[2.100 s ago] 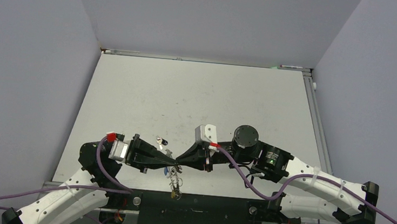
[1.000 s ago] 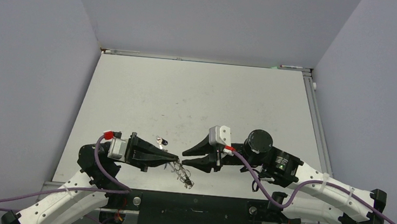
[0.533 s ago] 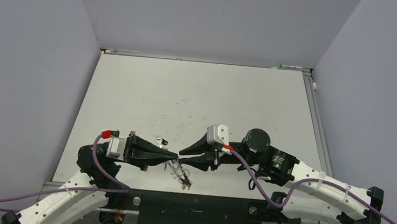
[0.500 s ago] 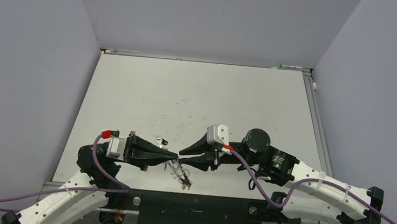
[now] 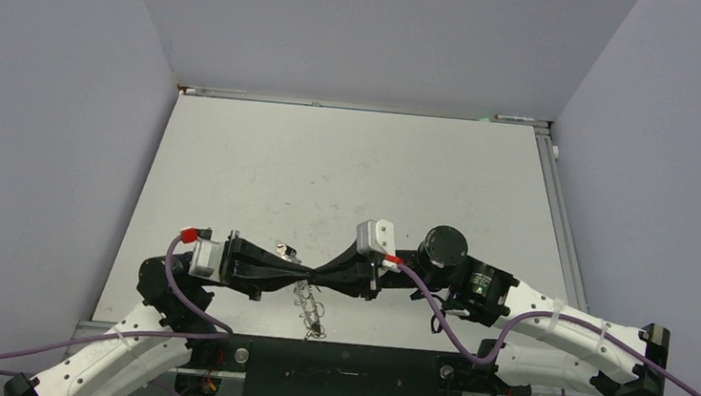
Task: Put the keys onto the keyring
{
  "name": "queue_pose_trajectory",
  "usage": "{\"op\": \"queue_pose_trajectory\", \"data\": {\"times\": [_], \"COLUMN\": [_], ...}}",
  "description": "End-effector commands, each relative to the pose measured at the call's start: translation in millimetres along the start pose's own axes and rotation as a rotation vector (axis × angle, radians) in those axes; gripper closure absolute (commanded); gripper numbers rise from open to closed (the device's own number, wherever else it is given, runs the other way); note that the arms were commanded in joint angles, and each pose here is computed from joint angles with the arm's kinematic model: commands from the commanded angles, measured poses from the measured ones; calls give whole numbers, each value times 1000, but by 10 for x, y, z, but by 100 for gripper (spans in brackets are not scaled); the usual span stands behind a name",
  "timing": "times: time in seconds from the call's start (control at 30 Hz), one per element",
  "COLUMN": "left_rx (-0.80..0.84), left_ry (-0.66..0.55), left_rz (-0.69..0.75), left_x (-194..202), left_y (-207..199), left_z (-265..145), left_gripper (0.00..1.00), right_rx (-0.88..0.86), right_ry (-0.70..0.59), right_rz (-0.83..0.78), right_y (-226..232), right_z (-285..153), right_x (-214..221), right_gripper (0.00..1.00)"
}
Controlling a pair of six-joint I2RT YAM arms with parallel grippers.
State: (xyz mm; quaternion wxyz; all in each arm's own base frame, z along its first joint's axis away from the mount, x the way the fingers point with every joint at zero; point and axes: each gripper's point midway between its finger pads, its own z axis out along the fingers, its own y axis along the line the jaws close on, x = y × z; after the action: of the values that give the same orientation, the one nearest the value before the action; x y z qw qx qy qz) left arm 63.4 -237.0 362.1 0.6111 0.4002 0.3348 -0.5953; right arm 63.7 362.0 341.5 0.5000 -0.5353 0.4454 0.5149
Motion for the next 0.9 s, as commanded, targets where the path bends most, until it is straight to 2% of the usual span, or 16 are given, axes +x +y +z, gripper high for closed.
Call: {"op": "queue_pose_trajectory", "data": {"times": [0.0, 0.03, 0.07, 0.1, 0.17, 0.27, 0.33, 0.57, 0.73, 0.87], "left_rx": [-15, -23, -33, -43, -57, -75, -79, -72, -115, -113], "left_ry": [-53, -44, -37, -31, -22, 2, 22, 176, 232, 271], "left_rz": [64, 69, 77, 89, 111, 143, 161, 202, 245, 250], "left_x": [-178, -166, -155, -148, -149, -134, -115, 146, 252, 359], "left_y": [-2, 11, 25, 39, 51, 75, 77, 141, 227, 246], "left_z": [7, 0, -10, -19, -36, -61, -78, -140, -218, -244], "left_gripper": [100, 95, 80, 71, 46, 27, 23, 21, 18, 22], "right_rx": [7, 27, 61, 103, 158, 220, 253, 367, 451, 448], "right_ry": [-56, -45, -24, 8, 84, 196, 276, 554, 726, 845], "right_rz": [-54, -55, -48, -37, -17, 29, 62, 168, 284, 354], "right_y": [-14, -41, -95, -164, -257, -354, -404, -564, -602, -518], "right_z": [6, -15, -40, -70, -114, -172, -203, -316, -408, -487], "right_x": [-287, -299, -298, -287, -232, -151, -71, 228, 460, 656], "right_gripper": [95, 95, 95, 95, 95, 95, 95, 95, 95, 95]}}
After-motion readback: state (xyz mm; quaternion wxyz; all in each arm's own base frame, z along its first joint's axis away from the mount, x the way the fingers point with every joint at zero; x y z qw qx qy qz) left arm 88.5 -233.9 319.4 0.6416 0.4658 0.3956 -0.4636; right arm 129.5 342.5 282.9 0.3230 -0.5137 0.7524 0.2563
